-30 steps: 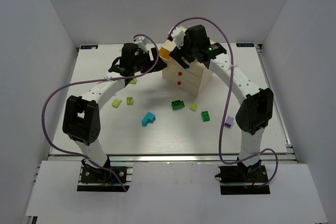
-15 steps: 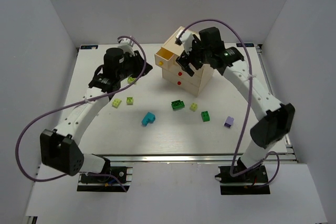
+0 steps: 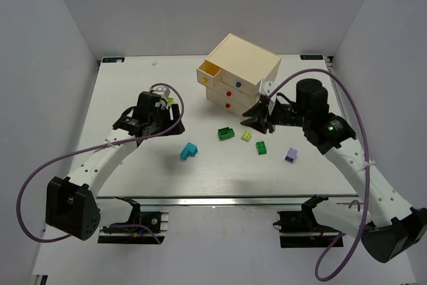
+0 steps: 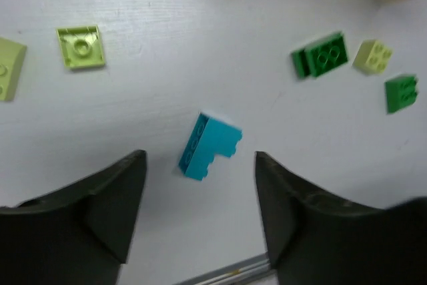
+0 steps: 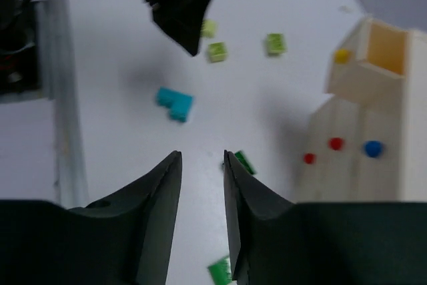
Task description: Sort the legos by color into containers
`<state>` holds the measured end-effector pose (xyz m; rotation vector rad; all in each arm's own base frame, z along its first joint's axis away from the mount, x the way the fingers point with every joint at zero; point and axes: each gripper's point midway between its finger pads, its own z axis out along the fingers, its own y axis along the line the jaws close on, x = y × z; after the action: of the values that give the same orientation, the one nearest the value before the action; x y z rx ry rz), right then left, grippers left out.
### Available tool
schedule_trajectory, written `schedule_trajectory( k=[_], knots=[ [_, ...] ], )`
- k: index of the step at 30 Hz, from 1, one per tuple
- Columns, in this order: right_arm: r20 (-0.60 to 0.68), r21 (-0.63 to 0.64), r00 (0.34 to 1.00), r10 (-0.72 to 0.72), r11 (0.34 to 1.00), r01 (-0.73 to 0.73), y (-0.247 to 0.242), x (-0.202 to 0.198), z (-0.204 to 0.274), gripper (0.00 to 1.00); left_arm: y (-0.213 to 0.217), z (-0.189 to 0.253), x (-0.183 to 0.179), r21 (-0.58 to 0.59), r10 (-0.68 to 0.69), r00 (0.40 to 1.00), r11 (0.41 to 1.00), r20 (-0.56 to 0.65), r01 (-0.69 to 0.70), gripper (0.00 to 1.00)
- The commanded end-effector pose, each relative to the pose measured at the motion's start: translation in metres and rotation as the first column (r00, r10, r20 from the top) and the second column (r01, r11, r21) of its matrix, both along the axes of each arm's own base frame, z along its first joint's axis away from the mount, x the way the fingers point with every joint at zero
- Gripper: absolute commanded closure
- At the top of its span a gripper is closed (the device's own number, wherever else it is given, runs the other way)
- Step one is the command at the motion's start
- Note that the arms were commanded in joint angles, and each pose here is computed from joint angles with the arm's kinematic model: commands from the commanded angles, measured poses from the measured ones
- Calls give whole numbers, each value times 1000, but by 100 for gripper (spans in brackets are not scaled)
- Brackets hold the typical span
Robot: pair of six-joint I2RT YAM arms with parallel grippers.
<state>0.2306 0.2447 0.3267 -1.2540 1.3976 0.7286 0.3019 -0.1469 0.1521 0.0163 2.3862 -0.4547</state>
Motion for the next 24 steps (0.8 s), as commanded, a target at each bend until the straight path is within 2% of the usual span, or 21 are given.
schedule_trajectory(
  k=[1,2,3,4,6,7,11,15,17,19,24],
  knots=[
    [-165,98,952,259,964,-245,13,-48,-27,65,-3,-9,-21,14,-46,997,999,-63,47,17],
    [-185,72,957,221,975,-211,11,-42,-47,63,-2,-16,-25,26,-44,996,999,-74,46,15],
    [-191,54,959,208,978,-201,11,-39,-59,46,-1,-21,-25,33,-38,996,999,-83,41,14],
    [-189,36,965,180,984,-176,10,-34,-70,38,-5,-25,-28,47,-49,995,997,-92,53,13],
    [-189,8,973,133,991,-133,8,-25,-88,27,-9,-38,-30,61,-57,990,996,-132,65,12],
    [-195,3,974,115,993,-116,6,-22,-93,25,-15,-42,-32,66,-72,988,994,-136,82,12],
    [-194,-2,977,88,996,-90,5,-16,-101,25,-28,-59,-35,98,-111,984,987,-143,126,20],
    [-184,-5,981,62,998,-64,1,-13,-101,24,-23,-80,-39,196,-127,978,968,-165,159,29],
    [-189,-13,981,46,999,-50,-1,-11,-107,24,-27,-82,-39,203,-146,976,963,-165,178,31],
    [-194,-19,980,36,999,-40,-3,-9,-109,24,-34,-81,-41,210,-173,973,956,-154,204,38],
    [-189,-20,982,26,999,-31,-5,-8,-110,24,-23,-95,-42,305,-133,974,934,-182,185,39]
  ],
)
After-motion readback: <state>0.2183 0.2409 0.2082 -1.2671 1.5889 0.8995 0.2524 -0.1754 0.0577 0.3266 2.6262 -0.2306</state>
